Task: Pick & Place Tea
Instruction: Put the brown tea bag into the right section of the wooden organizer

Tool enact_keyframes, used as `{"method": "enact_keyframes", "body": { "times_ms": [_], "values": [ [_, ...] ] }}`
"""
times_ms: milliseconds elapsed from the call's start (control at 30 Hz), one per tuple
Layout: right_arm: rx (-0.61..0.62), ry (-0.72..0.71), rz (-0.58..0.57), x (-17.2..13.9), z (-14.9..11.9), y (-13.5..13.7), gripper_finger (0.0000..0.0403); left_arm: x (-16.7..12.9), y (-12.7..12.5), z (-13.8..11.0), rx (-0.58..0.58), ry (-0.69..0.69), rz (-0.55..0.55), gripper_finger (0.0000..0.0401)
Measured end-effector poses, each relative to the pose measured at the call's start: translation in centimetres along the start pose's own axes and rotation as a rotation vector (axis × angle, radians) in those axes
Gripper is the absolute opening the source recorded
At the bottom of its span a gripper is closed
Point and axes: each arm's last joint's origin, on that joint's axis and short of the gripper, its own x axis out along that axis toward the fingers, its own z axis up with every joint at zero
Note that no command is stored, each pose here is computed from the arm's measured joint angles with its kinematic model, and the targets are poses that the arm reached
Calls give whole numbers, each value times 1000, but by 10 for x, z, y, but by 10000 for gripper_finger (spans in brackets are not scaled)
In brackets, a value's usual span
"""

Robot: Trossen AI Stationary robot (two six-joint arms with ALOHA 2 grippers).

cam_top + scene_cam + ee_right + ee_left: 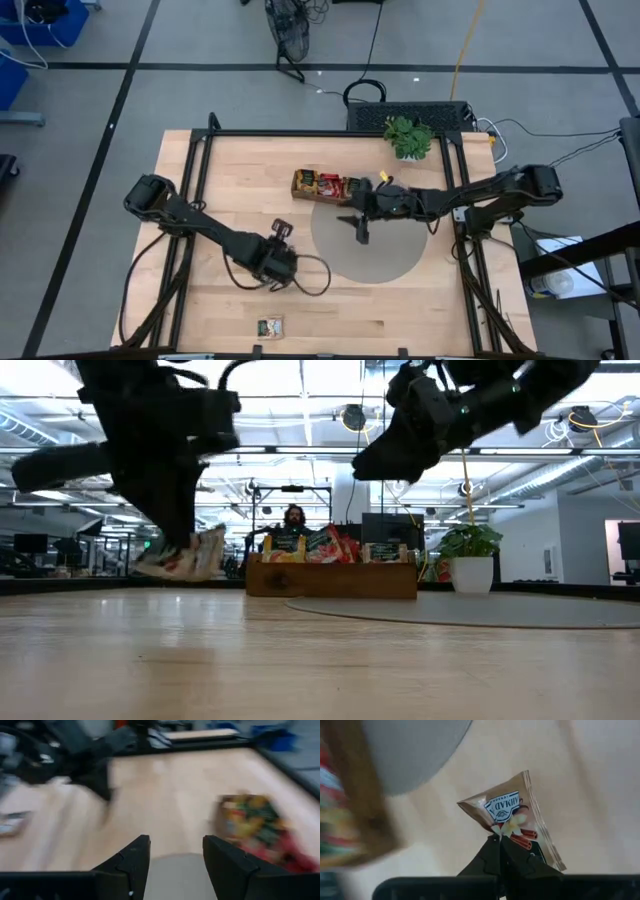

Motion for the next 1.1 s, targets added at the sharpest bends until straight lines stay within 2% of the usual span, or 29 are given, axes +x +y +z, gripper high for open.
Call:
{"method": "enact_keyframes", "body": {
  "times_ms": [67, 133, 300, 500, 800, 1100],
  "values": [
    [21, -33, 66, 8, -8, 2, 167, -5, 1, 1, 168, 45, 89, 2],
    [33, -46, 89, 16, -13, 3, 167, -11, 5, 4, 256, 52, 157, 2],
    [56, -59, 91, 38, -31, 4, 167, -19, 14, 16, 284, -4, 297, 1],
    [98, -186, 208, 60, -42, 8, 166, -20, 16, 22, 299, -53, 317, 1],
    [115, -163, 374, 84, -54, 16, 166, -18, 26, 24, 297, -58, 338, 1],
    [106, -155, 403, 97, -55, 24, 163, -16, 37, 31, 334, -109, 348, 1]
  ]
}}
